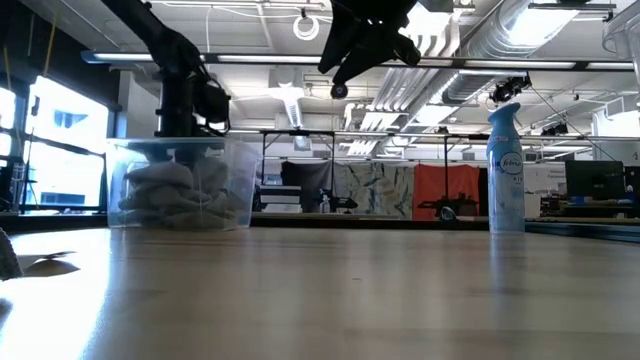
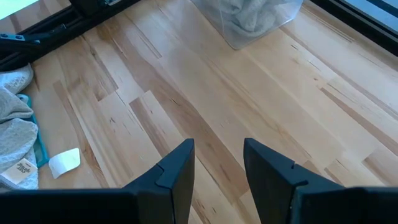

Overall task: Sort microfiber towel by color & place in baskets
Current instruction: Put the top white microfiber towel into the top transparent bin, then put the white microfiber towel into the top transparent bin

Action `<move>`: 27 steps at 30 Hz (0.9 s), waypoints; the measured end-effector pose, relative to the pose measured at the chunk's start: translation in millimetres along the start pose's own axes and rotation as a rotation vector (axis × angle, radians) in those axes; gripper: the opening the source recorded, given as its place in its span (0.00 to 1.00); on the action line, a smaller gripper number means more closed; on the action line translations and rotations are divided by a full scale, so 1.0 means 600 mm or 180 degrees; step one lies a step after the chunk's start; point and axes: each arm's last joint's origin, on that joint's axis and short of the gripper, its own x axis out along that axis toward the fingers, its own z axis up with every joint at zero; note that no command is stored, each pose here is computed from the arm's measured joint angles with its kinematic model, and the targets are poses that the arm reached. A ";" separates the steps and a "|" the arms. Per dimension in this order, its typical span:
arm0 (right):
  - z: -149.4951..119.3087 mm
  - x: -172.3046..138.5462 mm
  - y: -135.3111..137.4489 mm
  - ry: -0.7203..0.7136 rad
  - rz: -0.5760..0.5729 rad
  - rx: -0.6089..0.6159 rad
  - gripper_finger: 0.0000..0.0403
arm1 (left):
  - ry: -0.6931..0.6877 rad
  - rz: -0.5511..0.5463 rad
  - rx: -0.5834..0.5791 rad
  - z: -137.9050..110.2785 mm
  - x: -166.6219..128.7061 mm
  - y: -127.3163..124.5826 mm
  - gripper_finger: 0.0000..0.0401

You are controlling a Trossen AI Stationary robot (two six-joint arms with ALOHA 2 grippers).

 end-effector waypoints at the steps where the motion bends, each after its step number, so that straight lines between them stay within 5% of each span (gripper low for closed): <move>1: 0.000 0.000 0.000 0.0000 0.0000 0.0000 0.33 | 0.0036 0.0009 -0.0021 0.001 0.008 -0.001 0.39; 10: 0.000 0.000 0.000 0.0000 -0.0001 -0.0087 0.33 | -0.0087 -0.0074 -0.0043 -0.006 -0.003 -0.009 0.38; 19: -0.003 0.000 -0.002 0.0058 -0.0043 -0.0475 0.33 | -0.0721 -0.0386 -0.0185 -0.052 -0.100 0.007 0.38; 27: -0.015 0.002 -0.029 0.0421 -0.0405 -0.0790 0.33 | -0.1380 -0.0886 -0.0050 -0.133 -0.196 0.024 0.38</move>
